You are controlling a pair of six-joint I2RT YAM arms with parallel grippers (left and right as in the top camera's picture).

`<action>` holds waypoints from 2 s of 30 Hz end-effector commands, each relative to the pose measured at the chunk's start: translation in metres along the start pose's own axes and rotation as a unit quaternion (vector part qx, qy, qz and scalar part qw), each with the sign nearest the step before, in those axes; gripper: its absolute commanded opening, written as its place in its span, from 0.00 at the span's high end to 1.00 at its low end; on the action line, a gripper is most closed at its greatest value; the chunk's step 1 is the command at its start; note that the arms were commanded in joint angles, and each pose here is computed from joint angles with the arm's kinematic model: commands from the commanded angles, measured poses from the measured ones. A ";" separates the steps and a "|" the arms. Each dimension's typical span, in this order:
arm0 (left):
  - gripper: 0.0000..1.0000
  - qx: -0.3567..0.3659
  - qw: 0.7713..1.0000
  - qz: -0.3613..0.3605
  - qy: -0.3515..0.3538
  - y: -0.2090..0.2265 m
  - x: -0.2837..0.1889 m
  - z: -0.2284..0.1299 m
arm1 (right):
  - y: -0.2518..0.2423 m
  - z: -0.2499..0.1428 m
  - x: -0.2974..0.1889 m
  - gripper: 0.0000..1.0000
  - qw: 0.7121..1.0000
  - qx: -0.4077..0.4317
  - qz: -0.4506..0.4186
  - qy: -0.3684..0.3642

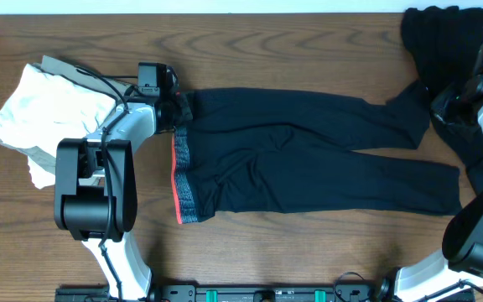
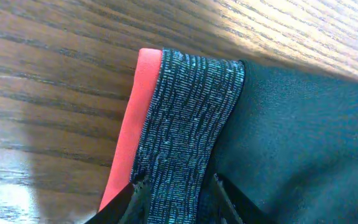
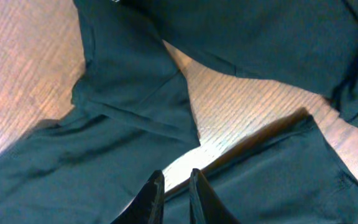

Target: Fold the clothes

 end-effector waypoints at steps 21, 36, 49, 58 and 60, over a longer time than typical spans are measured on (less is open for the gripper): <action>0.64 -0.024 0.992 0.071 0.103 0.044 0.030 -0.059 | 0.074 -0.003 0.065 0.58 0.969 -0.243 0.051 -0.012; 0.64 -0.024 0.992 0.072 0.104 0.044 0.029 -0.060 | 0.081 0.009 0.114 0.60 0.969 -0.241 0.049 -0.032; 0.64 -0.024 0.992 0.072 0.104 0.044 0.029 -0.060 | 0.088 -0.001 0.127 0.53 0.965 -0.255 0.053 -0.017; 0.64 -0.024 0.992 0.072 0.104 0.044 0.029 -0.060 | 0.102 -0.009 0.125 0.51 0.943 -0.323 0.077 -0.017; 0.64 -0.024 0.992 0.072 0.104 0.044 0.029 -0.060 | 0.101 -0.008 0.125 0.52 0.943 -0.323 0.073 -0.017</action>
Point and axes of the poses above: each gripper's point midway between its finger pads, its own x axis out along the fingers, its own y axis along the line the jaws close on, z = x × y, the point moved 4 cm from there along -x, back along the fingers, and after that the axes turned 10 degrees about -x, right-handed, at the moved point
